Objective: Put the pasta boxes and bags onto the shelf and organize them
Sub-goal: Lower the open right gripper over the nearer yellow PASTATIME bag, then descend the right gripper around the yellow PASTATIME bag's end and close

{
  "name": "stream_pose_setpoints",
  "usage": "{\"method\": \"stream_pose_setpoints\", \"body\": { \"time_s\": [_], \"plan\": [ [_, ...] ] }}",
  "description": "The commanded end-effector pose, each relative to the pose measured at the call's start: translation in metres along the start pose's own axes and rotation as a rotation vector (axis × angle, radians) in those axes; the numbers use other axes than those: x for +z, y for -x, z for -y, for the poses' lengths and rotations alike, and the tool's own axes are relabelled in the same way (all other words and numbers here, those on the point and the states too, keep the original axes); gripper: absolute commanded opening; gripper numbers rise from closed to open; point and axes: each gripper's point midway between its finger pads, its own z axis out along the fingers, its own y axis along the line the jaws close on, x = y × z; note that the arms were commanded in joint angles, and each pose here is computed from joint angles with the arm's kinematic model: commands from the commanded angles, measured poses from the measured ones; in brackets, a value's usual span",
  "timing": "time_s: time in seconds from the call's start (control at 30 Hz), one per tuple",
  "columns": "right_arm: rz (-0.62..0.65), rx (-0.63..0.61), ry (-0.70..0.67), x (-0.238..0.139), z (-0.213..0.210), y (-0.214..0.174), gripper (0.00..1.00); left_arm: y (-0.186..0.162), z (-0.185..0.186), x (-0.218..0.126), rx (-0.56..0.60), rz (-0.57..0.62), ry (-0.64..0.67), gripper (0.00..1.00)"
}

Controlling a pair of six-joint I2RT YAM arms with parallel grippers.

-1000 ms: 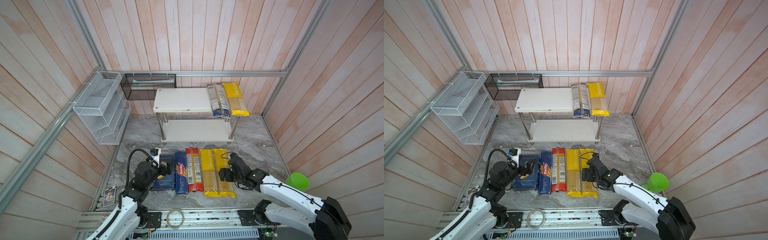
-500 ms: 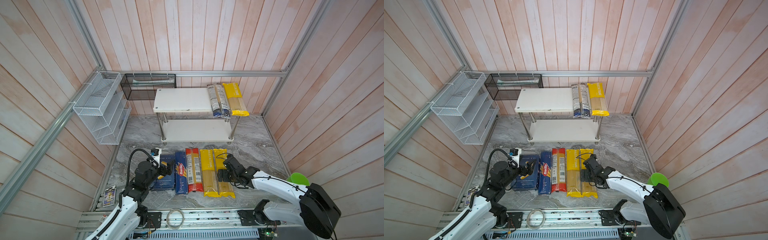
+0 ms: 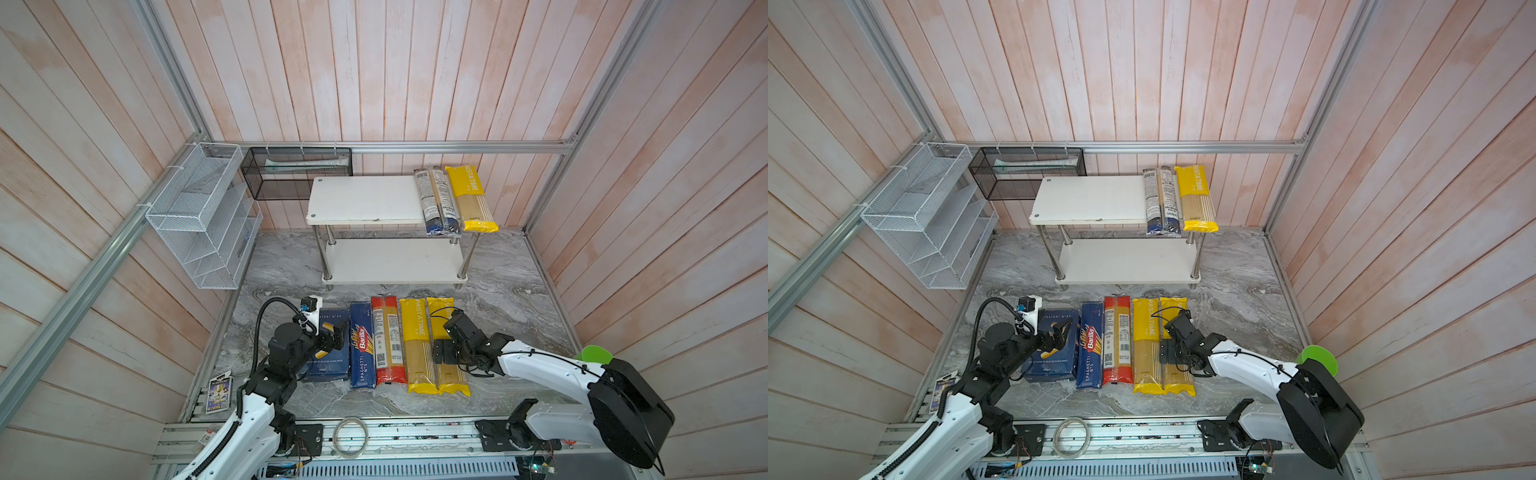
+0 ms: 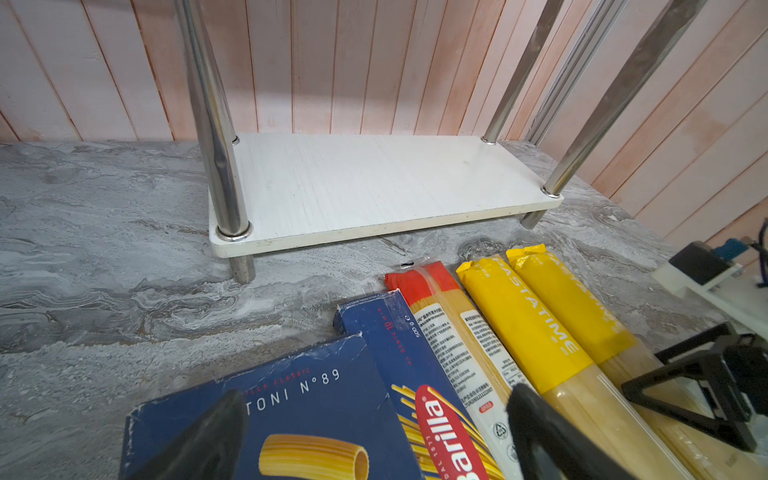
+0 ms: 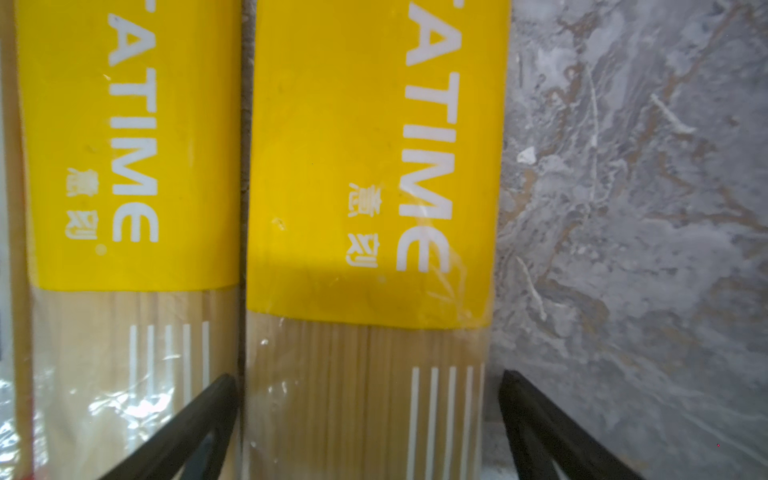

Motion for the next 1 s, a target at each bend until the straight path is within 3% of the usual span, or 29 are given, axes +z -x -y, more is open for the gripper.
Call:
{"method": "stream_pose_setpoints", "body": {
  "time_s": [0.0,0.63,0.87,0.97],
  "plan": [
    [0.01,0.003,-0.016,0.001,0.005,-0.003,0.98,0.005,0.002,-0.001,0.013,0.017,-0.006,1.0],
    [-0.041,0.023,-0.133,0.008,0.032,-0.01,0.98,0.004,0.002,0.001,0.014,0.007,-0.006,1.0],
    [-0.014,0.034,0.015,0.003,0.013,-0.007,0.98,0.004,0.002,0.001,0.013,0.005,-0.005,1.0],
    [-0.016,0.03,0.005,0.005,0.013,-0.006,0.98,0.005,0.002,0.002,0.013,0.006,-0.005,1.0]
  ]
}}
